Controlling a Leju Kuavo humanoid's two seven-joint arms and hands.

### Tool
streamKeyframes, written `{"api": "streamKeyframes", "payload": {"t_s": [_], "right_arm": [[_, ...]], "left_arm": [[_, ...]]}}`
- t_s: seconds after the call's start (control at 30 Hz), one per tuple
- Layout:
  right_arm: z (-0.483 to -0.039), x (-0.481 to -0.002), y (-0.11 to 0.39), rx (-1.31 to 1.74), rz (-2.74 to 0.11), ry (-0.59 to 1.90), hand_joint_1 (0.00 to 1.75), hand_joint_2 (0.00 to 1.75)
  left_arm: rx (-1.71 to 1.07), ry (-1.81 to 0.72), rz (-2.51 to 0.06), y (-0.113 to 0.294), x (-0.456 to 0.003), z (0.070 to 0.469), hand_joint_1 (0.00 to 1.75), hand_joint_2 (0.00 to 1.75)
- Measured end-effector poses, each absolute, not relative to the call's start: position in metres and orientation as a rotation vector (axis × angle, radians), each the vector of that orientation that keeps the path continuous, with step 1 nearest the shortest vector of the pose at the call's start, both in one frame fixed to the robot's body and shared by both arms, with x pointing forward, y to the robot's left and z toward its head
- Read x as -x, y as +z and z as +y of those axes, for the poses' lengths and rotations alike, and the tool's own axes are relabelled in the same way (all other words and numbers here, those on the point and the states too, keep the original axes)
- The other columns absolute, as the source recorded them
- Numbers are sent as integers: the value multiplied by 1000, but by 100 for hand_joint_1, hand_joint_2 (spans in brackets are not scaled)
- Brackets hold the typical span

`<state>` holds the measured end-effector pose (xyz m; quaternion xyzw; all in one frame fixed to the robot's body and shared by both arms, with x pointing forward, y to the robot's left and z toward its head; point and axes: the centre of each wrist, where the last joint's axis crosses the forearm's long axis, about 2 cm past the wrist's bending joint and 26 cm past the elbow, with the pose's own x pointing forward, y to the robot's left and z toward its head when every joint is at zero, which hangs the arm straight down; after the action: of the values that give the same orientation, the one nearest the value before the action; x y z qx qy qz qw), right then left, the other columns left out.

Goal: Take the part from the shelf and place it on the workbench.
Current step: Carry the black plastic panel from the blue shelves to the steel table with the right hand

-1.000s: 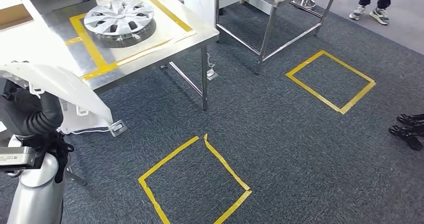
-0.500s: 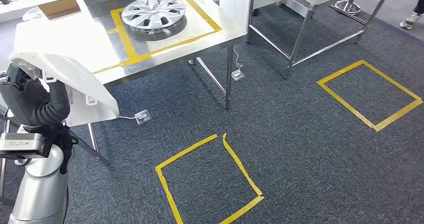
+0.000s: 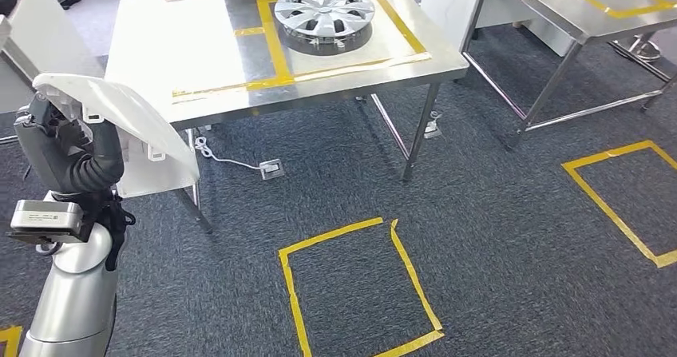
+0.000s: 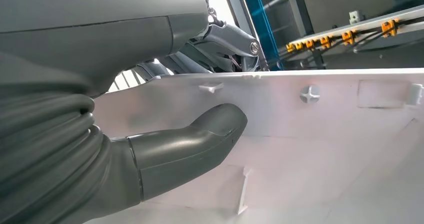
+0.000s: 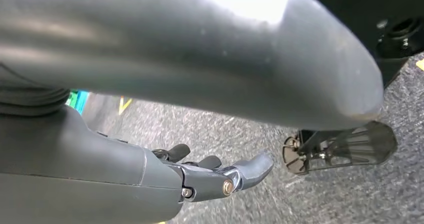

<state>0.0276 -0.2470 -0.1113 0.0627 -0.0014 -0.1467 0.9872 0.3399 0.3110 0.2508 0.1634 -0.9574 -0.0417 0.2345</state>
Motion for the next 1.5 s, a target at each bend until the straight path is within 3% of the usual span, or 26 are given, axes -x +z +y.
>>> {"api": "streamKeyframes", "payload": {"t_s": [1.07,1.5], "right_arm": [[-245,-28,-111,-124,-11,-362,0,0],[-244,-29,-111,-140,-22,-336,0,0]], "left_arm": [[-456,-169,-2580,251,-352,304,175,175],[-696,-329,-2486,294,-409,334,175,175]]}}
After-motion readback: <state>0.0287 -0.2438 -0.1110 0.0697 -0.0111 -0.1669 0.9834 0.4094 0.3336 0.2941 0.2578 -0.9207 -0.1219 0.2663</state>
